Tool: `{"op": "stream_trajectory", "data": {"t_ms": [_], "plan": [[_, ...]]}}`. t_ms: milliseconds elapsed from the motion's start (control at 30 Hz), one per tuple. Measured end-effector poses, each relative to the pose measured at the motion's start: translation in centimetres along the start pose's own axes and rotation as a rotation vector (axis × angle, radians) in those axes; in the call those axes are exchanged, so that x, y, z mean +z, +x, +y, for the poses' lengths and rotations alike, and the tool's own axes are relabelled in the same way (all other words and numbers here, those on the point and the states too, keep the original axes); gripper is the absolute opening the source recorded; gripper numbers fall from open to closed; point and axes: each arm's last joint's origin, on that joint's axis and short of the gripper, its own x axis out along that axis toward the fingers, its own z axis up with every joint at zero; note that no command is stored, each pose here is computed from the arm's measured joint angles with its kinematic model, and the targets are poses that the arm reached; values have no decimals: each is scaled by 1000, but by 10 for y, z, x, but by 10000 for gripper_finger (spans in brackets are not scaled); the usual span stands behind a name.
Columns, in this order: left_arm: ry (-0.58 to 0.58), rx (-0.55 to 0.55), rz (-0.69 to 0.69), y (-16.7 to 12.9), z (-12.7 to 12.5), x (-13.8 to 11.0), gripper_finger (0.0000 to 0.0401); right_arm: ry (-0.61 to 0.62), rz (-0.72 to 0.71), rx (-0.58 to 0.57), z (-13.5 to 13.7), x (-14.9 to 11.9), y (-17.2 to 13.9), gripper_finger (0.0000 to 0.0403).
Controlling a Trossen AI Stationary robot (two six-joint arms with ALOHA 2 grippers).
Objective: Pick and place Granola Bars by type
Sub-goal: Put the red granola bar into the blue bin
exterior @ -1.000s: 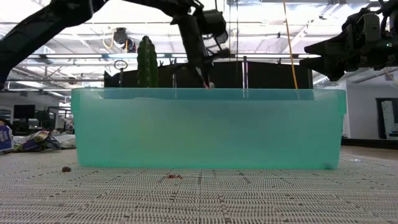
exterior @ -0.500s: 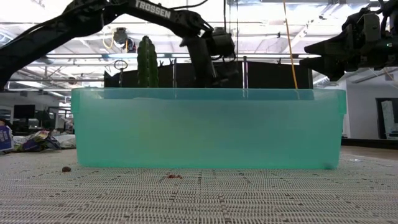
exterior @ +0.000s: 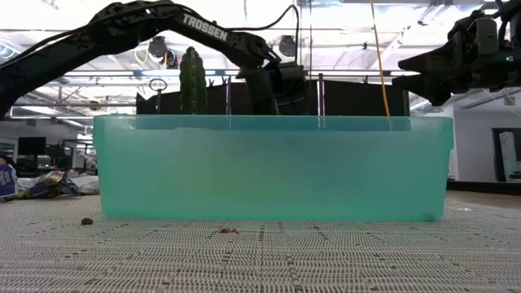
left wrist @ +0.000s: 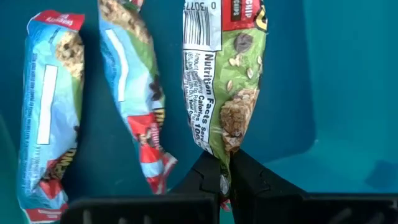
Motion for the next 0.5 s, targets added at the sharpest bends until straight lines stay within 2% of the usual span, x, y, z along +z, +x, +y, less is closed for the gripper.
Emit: {"op": "stream_trajectory", "data": {"t_ms": [167,300,500], "plan": [[-17,28,23,12,8,-1,10,0,0,0,0,0,0,279],[-22,5,28,20,11,-1,10,-1,1,0,0,0,0,279],[-23,10,12,22,11,0,10,0,0,0,0,0,0,279]]}}
